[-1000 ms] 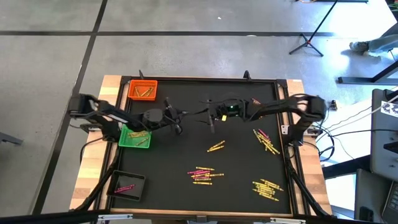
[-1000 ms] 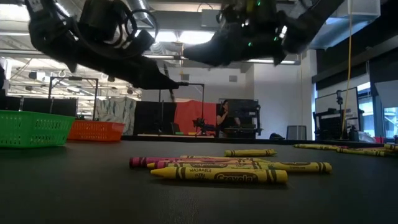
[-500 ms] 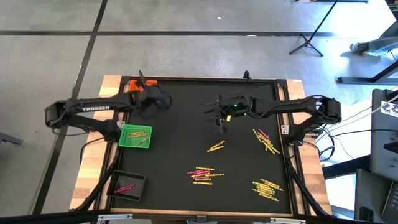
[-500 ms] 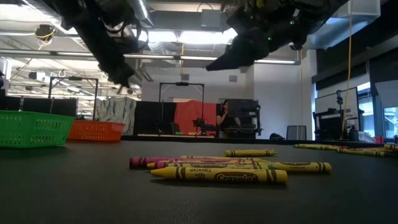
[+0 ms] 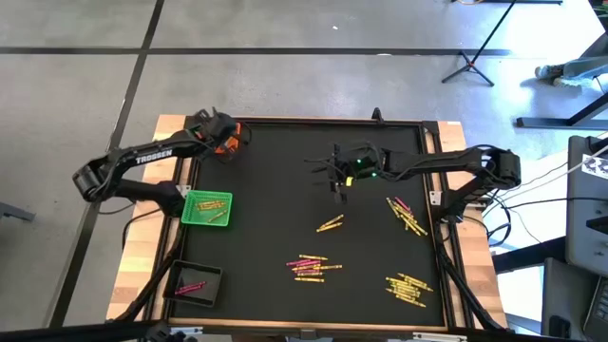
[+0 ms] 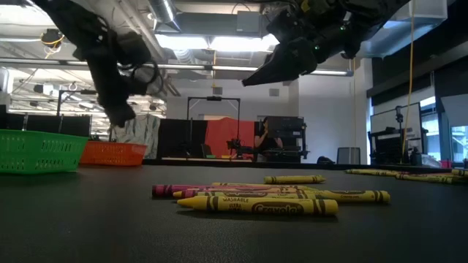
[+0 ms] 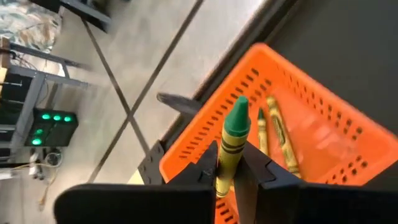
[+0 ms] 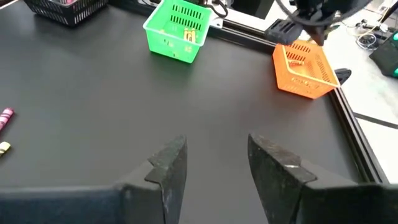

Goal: Sort crayons
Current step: Put the green crayon into the orange bin

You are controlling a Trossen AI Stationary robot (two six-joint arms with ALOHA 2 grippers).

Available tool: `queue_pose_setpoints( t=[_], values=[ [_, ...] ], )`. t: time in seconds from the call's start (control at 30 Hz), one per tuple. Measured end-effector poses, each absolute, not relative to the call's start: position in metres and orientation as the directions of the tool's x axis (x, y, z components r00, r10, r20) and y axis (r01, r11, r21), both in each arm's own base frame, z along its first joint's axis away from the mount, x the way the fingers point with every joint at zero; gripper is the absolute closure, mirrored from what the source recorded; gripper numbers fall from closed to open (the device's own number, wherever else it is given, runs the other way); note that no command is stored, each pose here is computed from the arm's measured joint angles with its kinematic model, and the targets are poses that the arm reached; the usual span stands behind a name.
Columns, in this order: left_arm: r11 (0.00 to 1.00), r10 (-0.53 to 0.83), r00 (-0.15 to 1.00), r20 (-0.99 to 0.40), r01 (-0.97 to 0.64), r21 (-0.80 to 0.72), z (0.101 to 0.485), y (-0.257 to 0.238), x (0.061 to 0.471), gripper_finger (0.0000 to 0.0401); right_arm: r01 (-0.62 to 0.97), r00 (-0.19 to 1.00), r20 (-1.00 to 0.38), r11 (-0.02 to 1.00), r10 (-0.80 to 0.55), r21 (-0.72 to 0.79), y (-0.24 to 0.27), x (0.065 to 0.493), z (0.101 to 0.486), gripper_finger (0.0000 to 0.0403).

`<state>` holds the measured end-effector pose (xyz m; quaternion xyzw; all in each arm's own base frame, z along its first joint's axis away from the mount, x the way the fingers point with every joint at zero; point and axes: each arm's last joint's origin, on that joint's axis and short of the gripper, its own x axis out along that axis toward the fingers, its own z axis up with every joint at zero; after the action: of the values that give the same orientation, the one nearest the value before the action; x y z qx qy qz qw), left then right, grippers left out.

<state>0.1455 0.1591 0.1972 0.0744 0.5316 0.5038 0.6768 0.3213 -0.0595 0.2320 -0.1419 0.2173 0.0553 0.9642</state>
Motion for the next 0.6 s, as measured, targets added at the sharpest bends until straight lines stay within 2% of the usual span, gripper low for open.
queue_pose_setpoints(
  t=[0.17, 0.43, 0.6],
  values=[
    [0.523, 0.730, -0.138, -0.670, -0.518, 0.677, 0.180, 0.167, 0.148, 0.0389, -0.170, 0.897, -0.439, 0.954, 0.045, -0.248, -0.060, 0.325, 0.227, 0.0235],
    [0.524, 0.708, -0.201, -0.677, -0.493, 0.694, 0.168, 0.174, 0.147, 0.0388, -0.163, 0.896, -0.442, 0.954, 0.037, -0.251, -0.061, 0.325, 0.226, 0.0235],
    [0.508, 0.713, -0.197, -0.673, -0.518, 0.689, 0.172, 0.172, 0.147, 0.0350, -0.150, 0.896, -0.444, 0.955, 0.023, -0.255, -0.061, 0.325, 0.225, 0.0235]
  ],
)
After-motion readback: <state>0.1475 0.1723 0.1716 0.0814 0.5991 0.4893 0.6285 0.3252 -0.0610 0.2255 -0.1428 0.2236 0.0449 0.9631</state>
